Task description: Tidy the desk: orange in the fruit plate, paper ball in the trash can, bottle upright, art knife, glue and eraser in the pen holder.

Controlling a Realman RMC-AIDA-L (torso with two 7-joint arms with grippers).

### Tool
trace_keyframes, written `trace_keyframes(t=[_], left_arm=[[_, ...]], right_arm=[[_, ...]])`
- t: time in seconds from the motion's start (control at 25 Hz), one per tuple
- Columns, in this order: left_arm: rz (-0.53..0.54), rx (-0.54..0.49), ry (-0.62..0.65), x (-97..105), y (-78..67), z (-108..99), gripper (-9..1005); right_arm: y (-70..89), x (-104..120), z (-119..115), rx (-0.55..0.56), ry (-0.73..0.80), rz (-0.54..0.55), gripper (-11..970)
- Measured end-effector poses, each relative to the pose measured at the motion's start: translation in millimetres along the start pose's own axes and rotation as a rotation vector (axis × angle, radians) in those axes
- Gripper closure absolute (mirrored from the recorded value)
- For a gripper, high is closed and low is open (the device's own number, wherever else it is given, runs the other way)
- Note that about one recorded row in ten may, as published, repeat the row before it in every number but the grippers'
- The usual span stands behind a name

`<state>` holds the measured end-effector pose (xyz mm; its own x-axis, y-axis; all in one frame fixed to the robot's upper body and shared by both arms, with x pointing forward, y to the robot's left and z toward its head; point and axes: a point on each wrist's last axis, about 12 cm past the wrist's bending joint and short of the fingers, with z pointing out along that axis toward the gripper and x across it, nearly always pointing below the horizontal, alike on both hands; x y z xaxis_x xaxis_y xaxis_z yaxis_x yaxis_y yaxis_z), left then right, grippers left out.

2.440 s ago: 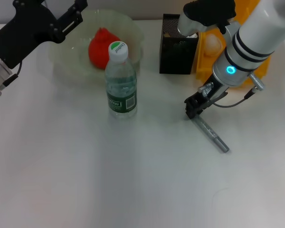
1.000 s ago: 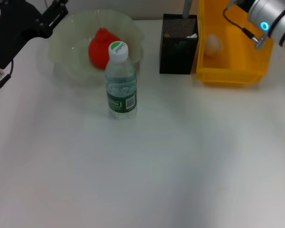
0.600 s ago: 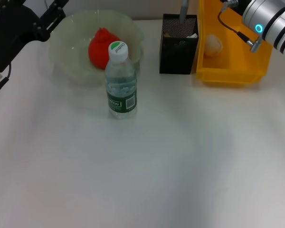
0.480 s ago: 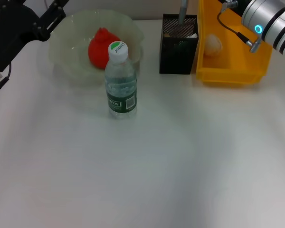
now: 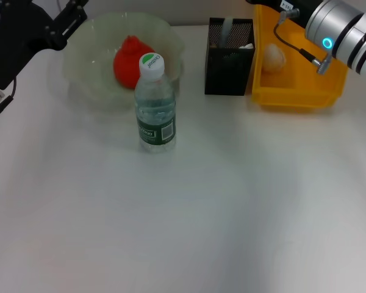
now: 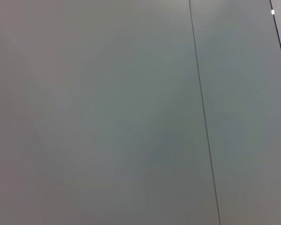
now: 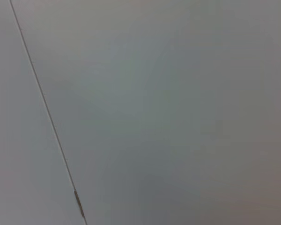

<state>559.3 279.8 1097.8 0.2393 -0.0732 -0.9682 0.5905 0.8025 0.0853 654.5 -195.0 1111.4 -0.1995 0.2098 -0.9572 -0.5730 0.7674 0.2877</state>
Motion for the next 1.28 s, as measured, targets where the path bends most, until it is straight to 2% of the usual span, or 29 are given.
trace_keyframes(t=[0.12, 0.32, 0.48, 0.6, 0.72, 0.76, 0.8, 0.88, 1.04, 1.08, 1.12, 1.28], left_arm=[[0.0, 0.002, -0.002, -0.4, 0.1, 0.9, 330], [-0.013, 0.004, -0.001, -1.0, 0.7, 2.0, 329], [-0.065, 0.039, 0.016, -3.5, 4.4, 1.5, 329], [-0.109, 0.141, 0.047, -13.5, 14.1, -5.2, 328], [-0.139, 0.256, 0.077, -27.5, 22.5, -13.1, 327], [-0.139, 0.256, 0.077, -27.5, 22.5, -13.1, 327], [-0.167, 0.373, 0.133, -40.8, 28.7, -20.2, 327], [-0.178, 0.442, 0.172, -48.2, 31.0, -24.4, 326], [-0.205, 0.561, 0.241, -58.7, 31.2, -31.4, 324], [-0.205, 0.561, 0.241, -58.7, 31.2, -31.4, 324], [-0.232, 0.615, 0.28, -58.7, 27.4, -33.0, 324], [-0.287, 0.662, 0.365, -51.8, 19.9, -31.6, 323]], right_arm=[[0.9, 1.3, -4.8, -0.02, -0.015, 0.002, 463], [2.4, -2.7, -34.5, -0.127, -0.135, -0.029, 352], [4.1, -9.7, -69.4, -0.237, -0.25, -0.067, 349], [6.4, -17.4, -90.1, -0.334, -0.265, -0.079, 346], [11.0, -26.4, -99.5, -0.455, -0.141, -0.057, 344], [12.5, -29.4, -99.5, -0.484, -0.093, -0.054, 343], [14.2, -31.8, -99.3, -0.511, -0.032, -0.05, 343], [18.0, -33.9, -96.0, -0.553, 0.087, -0.044, 341], [32.6, -31.8, -83.3, -0.691, 0.374, -0.057, 234], [36.2, -29.9, -81.1, -0.717, 0.404, -0.058, 207], [39.6, -28.1, -79.1, -0.736, 0.423, -0.059, 180], [47.0, -20.0, -78.1, -0.754, 0.436, -0.074, 143]])
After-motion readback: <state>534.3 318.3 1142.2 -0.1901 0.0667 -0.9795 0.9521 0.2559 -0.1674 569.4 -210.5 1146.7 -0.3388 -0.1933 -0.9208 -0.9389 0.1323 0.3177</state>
